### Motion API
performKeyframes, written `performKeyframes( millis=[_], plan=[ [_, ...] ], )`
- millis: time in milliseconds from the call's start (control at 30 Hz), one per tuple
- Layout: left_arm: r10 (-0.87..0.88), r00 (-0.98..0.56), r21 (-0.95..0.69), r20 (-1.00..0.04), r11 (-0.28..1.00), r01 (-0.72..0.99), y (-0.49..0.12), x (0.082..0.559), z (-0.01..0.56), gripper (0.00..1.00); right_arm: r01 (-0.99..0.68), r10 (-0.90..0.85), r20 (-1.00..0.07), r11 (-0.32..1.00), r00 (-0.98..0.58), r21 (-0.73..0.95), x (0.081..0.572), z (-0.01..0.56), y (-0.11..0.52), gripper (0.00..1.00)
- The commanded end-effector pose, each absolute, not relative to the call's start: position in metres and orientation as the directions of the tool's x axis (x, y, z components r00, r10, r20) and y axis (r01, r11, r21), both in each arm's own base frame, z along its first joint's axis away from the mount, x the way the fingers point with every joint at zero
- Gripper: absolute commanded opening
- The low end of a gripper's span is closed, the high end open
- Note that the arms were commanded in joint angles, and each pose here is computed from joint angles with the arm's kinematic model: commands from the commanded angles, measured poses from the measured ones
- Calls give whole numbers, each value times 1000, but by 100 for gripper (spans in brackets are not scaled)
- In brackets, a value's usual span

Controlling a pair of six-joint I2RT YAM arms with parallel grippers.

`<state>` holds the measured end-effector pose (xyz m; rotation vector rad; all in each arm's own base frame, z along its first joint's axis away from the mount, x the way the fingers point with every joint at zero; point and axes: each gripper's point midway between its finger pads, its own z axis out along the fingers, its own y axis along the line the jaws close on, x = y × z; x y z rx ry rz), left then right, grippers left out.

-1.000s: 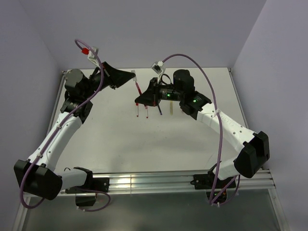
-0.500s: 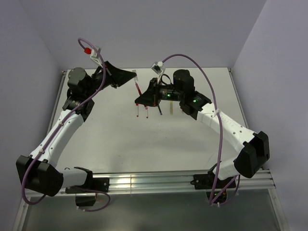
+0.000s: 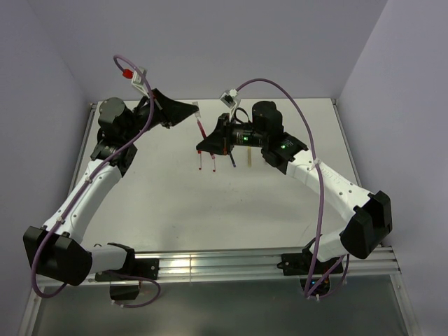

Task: Insert the pens into the pen caps
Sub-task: Insert the pen cap onto the pen.

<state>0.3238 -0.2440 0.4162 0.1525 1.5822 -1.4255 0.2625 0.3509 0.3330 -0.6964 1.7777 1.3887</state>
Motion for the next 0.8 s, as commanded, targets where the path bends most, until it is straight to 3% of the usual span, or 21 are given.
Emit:
performKeyframes(
  millis=[0,767],
  plan=[
    [-499,-450,-635,-740,297,713,-242,316,451,0,-828,67,-859,240,-507,507,267,358,351,0],
    [-489,-457,-636,-743,302,710,-242,314,446,0,-826,91,-865,261,-494,499,269,363,345,0]
  ],
)
